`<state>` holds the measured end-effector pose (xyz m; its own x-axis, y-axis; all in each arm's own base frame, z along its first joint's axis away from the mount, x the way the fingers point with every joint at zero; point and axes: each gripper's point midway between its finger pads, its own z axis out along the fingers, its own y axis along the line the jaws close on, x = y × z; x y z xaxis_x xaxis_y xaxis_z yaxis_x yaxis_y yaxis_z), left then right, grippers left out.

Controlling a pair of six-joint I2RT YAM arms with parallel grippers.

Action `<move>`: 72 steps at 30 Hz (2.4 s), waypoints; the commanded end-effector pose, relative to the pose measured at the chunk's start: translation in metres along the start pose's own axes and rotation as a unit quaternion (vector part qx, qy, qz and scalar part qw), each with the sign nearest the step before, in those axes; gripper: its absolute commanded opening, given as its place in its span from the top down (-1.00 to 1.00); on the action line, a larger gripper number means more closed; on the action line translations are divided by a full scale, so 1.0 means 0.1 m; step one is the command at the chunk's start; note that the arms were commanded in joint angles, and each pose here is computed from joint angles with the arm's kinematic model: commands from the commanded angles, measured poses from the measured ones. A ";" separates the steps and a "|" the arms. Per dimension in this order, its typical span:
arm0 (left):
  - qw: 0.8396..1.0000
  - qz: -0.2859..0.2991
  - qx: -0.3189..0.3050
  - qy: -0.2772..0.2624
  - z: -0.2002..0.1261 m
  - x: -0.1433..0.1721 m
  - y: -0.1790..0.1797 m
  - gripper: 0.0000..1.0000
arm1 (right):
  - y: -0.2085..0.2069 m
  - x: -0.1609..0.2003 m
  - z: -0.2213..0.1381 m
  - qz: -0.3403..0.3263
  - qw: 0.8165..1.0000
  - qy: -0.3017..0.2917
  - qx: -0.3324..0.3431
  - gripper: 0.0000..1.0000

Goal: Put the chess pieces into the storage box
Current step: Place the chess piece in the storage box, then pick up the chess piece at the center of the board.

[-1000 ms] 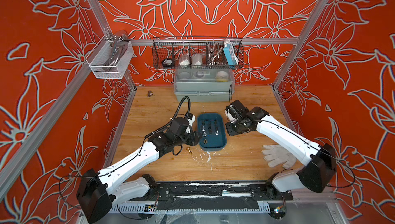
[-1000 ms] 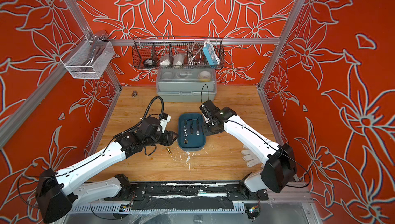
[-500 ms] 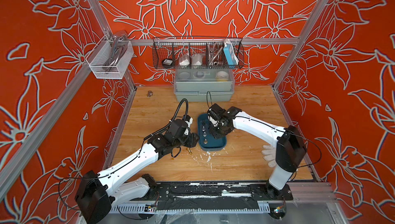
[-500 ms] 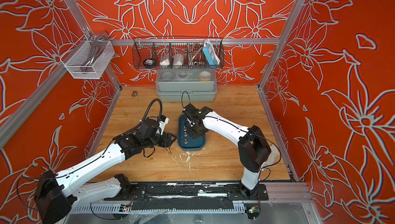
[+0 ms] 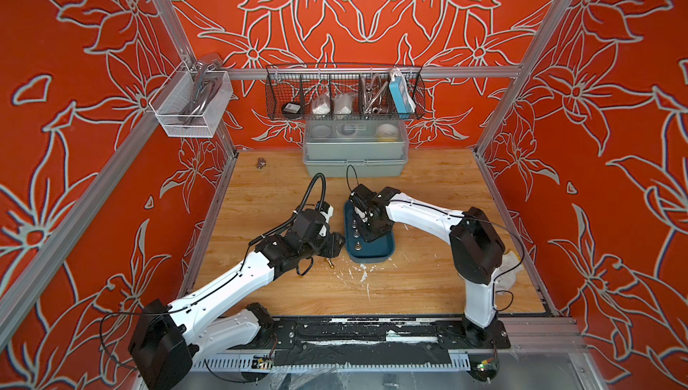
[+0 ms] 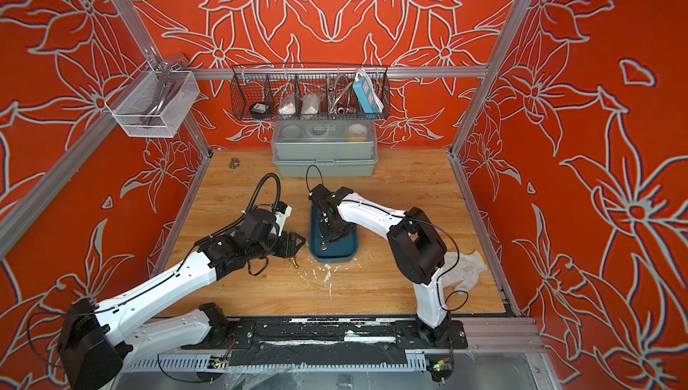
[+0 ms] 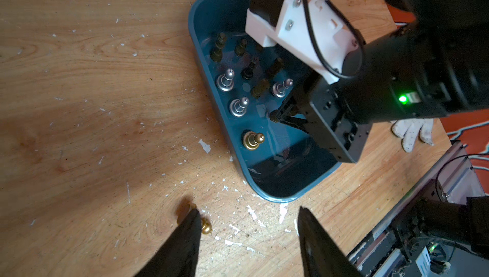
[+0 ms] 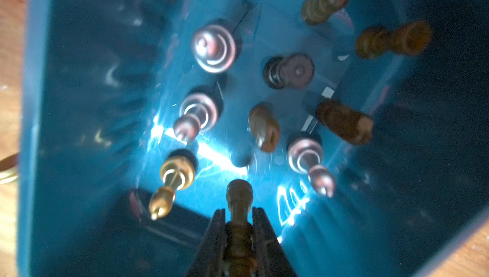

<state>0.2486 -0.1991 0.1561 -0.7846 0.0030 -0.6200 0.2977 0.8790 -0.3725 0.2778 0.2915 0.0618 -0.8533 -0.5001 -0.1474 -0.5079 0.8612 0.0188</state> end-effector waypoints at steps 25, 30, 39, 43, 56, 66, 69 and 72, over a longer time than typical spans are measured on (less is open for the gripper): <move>1.000 -0.007 -0.024 -0.005 -0.04 -0.01 0.11 -0.16 | -0.03 -0.07 0.15 -0.008 0.999 -0.002 0.038 0.40; 0.999 -0.036 -0.040 -0.001 -0.13 0.00 0.17 -0.16 | 0.01 -0.14 -0.05 -0.011 0.999 -0.022 0.033 0.20; 0.975 -0.159 -0.130 0.081 -0.33 0.48 0.46 -0.06 | 0.04 -0.22 -0.52 -0.019 0.997 -0.075 0.024 -0.07; 0.967 -0.184 -0.150 0.089 -0.33 0.63 0.43 -0.01 | -0.02 -0.22 -0.81 -0.019 0.992 -0.120 0.026 -0.10; 0.955 -0.218 -0.187 0.074 0.28 0.82 0.37 0.11 | -0.27 -0.19 -1.11 0.000 0.934 -0.355 0.023 -0.20; 0.949 -0.203 -0.221 0.098 0.61 0.91 0.43 0.19 | -0.30 -0.07 -1.22 -0.009 0.910 -0.415 0.009 -0.24; 0.947 -0.197 -0.228 0.109 0.69 0.94 0.44 0.24 | -0.28 -0.06 -1.23 -0.014 0.908 -0.419 0.002 -0.24; 0.946 -0.192 -0.237 0.113 0.73 0.98 0.47 0.29 | -0.24 -0.06 -1.24 -0.020 0.906 -0.422 -0.009 -0.24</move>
<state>0.2178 -0.1885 0.0247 -0.9072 -0.3010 -0.2938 -0.2660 0.9516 -0.1538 0.2820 0.2572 0.1781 -0.4769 -0.2865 -0.8310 -0.5190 0.8547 0.0031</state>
